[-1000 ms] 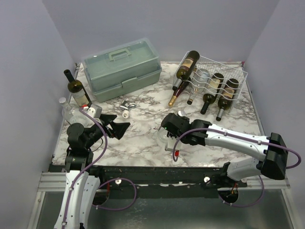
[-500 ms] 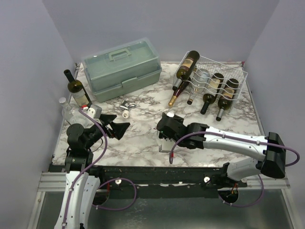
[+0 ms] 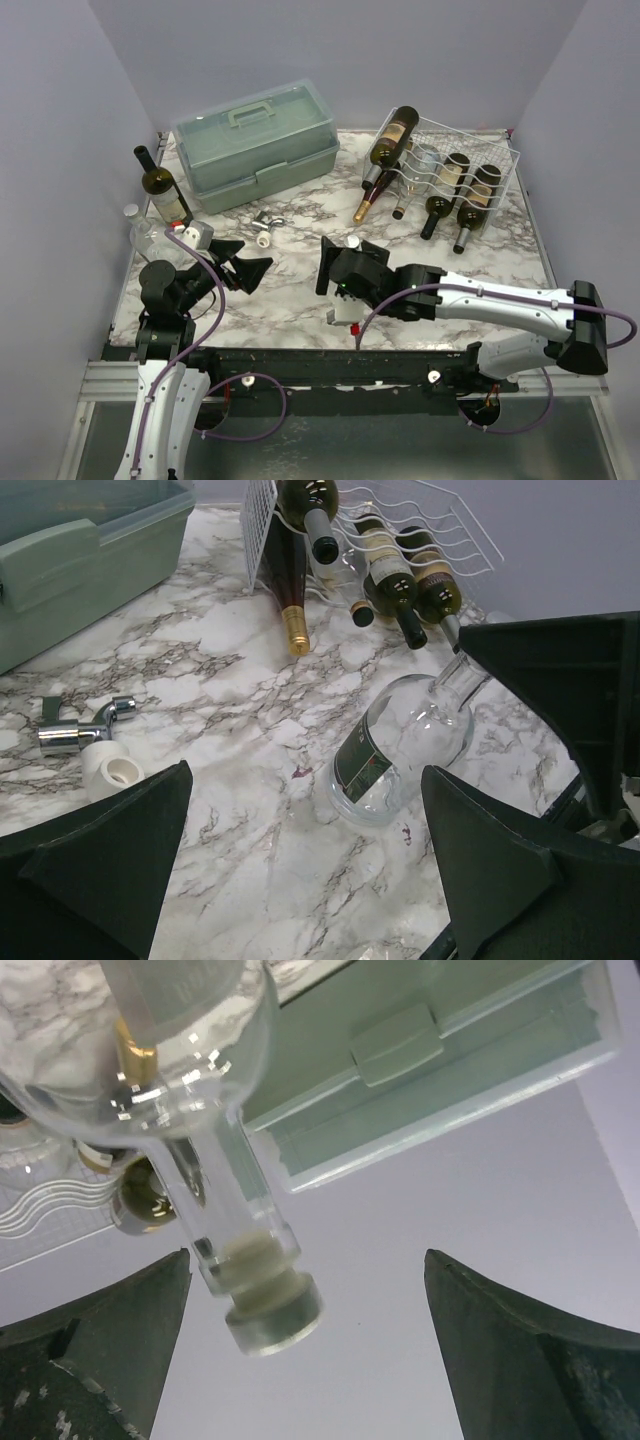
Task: Take the wine bottle off the wine rack
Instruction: Place the wine bottle at the center of the board.
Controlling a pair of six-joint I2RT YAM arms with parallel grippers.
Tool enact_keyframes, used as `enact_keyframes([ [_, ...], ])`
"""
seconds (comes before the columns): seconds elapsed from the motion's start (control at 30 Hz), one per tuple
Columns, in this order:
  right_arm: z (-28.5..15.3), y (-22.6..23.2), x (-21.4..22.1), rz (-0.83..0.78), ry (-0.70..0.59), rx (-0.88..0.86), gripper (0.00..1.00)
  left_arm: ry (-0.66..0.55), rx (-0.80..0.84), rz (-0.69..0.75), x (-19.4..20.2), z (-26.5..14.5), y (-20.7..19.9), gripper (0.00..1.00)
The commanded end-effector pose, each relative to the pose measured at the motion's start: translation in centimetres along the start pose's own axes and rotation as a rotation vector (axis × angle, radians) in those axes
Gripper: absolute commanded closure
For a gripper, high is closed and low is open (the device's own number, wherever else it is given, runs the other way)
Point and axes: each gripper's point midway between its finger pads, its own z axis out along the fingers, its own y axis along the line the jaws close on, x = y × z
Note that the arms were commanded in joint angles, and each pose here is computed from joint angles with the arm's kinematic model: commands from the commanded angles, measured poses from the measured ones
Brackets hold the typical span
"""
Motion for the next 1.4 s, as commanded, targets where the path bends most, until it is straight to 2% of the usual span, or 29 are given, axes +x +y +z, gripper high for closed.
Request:
enact_keyframes([
  [0.0,-3.3,-1.9,1.5,-0.041,0.024,0.104,0.0,-0.009,-0.008,0.018,-0.3,-0.2,0.0,0.01],
  [0.17,-5.8,-1.6,2.3,0.02,0.016,0.153,0.0,0.002,0.01,0.007,-0.1,-0.1,-0.3,0.01],
  [0.27,-7.2,-0.6,2.4,0.103,-0.037,0.149,0.0,0.019,0.044,-0.023,0.0,0.1,-0.8,0.01],
  [0.4,-8.6,0.1,2.5,0.335,-0.107,0.167,0.0,0.034,0.071,-0.044,0.2,0.3,-1.1,0.01],
  [0.63,-10.3,1.3,1.9,0.622,-0.224,0.243,0.0,0.056,0.101,-0.059,0.6,0.6,-1.3,0.01],
  [0.87,-10.4,0.2,5.0,1.159,-0.224,0.462,0.0,0.078,0.132,-0.102,0.7,1.0,-1.7,0.01],
  [0.97,-9.4,1.2,5.6,1.372,-0.24,0.425,0.0,0.092,0.142,-0.129,0.8,1.2,-2.0,0.01],
  [1.1,-7.7,3.2,7.9,1.74,-0.194,0.359,0.0,0.107,0.15,-0.157,1.0,1.6,-2.5,0.01],
  [1.2,-5.5,5.7,10.1,2.052,-0.096,0.307,0.0,0.115,0.169,-0.156,1.2,1.8,-3.4,0.01],
  [1.37,-2.9,11.4,12.2,2.442,0.166,0.311,0.0,0.106,0.179,-0.144,1.5,1.9,-4.3,0.02],
])
